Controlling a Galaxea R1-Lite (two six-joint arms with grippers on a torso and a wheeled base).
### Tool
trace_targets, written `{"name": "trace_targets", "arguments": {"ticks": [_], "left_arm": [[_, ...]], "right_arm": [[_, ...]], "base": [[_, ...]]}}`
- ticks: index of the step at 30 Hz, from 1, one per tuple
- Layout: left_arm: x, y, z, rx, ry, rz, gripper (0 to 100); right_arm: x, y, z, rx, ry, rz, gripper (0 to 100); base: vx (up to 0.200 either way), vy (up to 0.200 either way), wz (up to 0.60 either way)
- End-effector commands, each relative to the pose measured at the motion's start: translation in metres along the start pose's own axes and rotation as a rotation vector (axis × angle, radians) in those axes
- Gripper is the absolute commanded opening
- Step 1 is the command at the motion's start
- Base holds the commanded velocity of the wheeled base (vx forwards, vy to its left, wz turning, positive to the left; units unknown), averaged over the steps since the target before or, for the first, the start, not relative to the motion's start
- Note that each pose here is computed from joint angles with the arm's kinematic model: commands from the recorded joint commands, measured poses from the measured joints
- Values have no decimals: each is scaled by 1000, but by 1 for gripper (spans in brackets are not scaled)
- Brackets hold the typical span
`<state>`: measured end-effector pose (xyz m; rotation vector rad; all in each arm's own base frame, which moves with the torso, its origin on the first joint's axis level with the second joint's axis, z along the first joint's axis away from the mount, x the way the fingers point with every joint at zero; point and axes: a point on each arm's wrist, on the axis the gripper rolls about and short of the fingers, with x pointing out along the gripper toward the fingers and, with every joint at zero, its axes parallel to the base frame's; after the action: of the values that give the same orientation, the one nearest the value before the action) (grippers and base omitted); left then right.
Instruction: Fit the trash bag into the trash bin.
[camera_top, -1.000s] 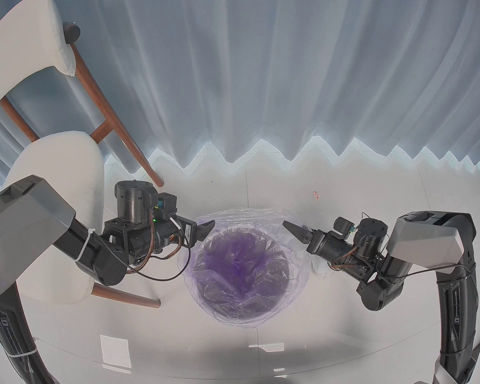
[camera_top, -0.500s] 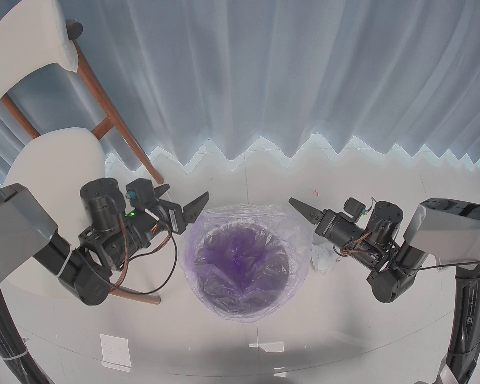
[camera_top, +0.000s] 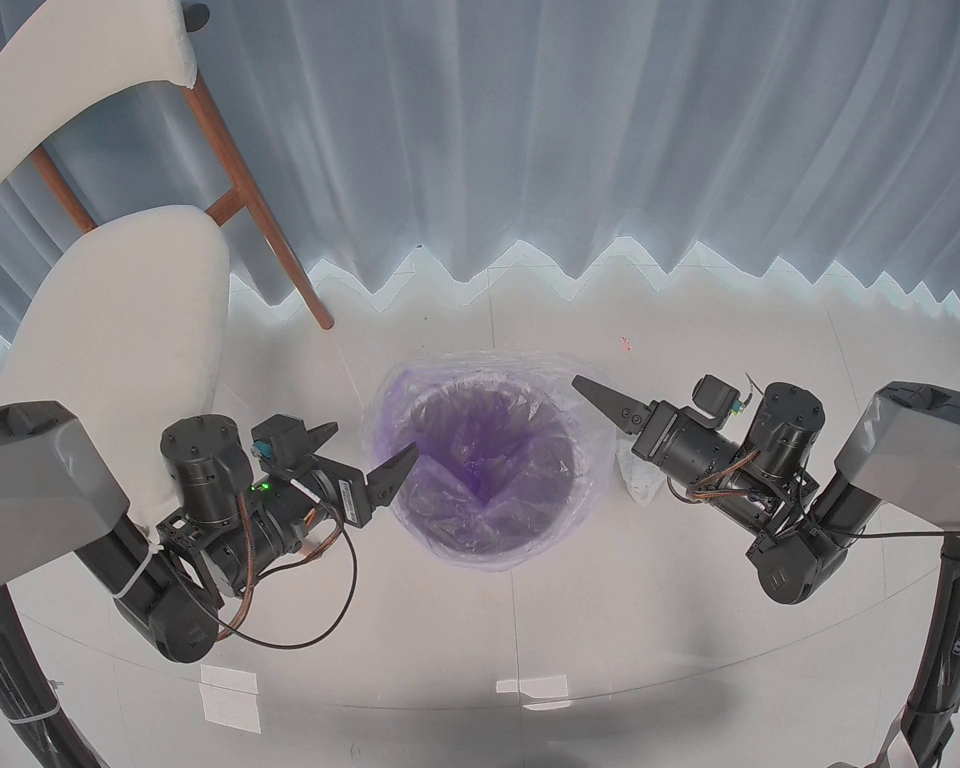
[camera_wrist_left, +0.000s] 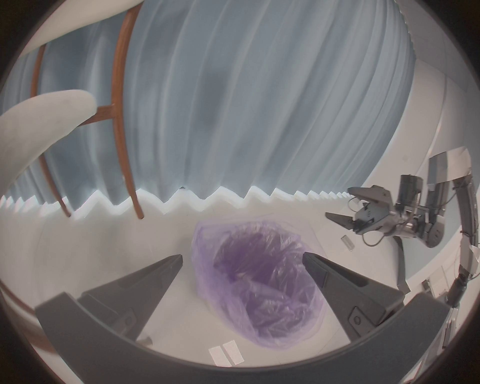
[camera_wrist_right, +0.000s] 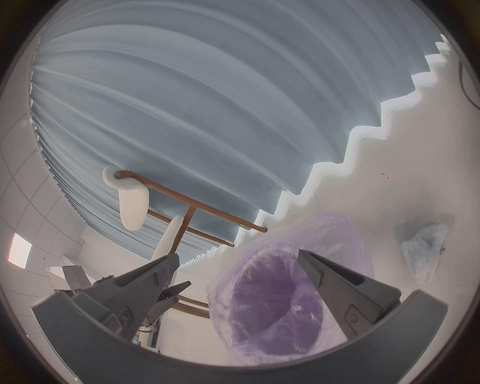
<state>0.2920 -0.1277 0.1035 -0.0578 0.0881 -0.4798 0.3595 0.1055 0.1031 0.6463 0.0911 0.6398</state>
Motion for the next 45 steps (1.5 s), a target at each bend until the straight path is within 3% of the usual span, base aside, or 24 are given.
{"name": "trace_targets", "arguments": {"ticks": [1,4,11,20,25,26,33,40,45], "left_arm": [[9,-17,-10,-71,26,-4,100],[10,-24,-15,-144,65,-3,100],[24,-15,-26,-209,94,82,100],[37,-11,-40,-231,112,107,100],[44,-11,-44,-234,61,96,100],[46,-10,-46,-233,55,95,0],[51,-10,-58,-234,68,98,0],[43,-7,-41,-227,36,122,0],[24,1,-35,-184,107,234,0]], "right_arm": [[-2,2,1,-19,0,1,100],[-2,1,-1,-32,5,-1,100],[-2,1,-2,-39,7,-4,100],[-3,1,-2,-40,5,-2,100],[-2,2,-3,-39,8,1,100],[-2,3,-4,-38,11,5,100],[-3,5,-5,-40,11,7,100],[-3,5,-5,-39,12,6,100],[-3,5,-5,-39,11,5,100]], "base": [[0,0,0],[0,0,0],[0,0,0],[0,0,0],[0,0,0],[0,0,0],[0,0,0],[0,0,0],[0,0,0]]}}
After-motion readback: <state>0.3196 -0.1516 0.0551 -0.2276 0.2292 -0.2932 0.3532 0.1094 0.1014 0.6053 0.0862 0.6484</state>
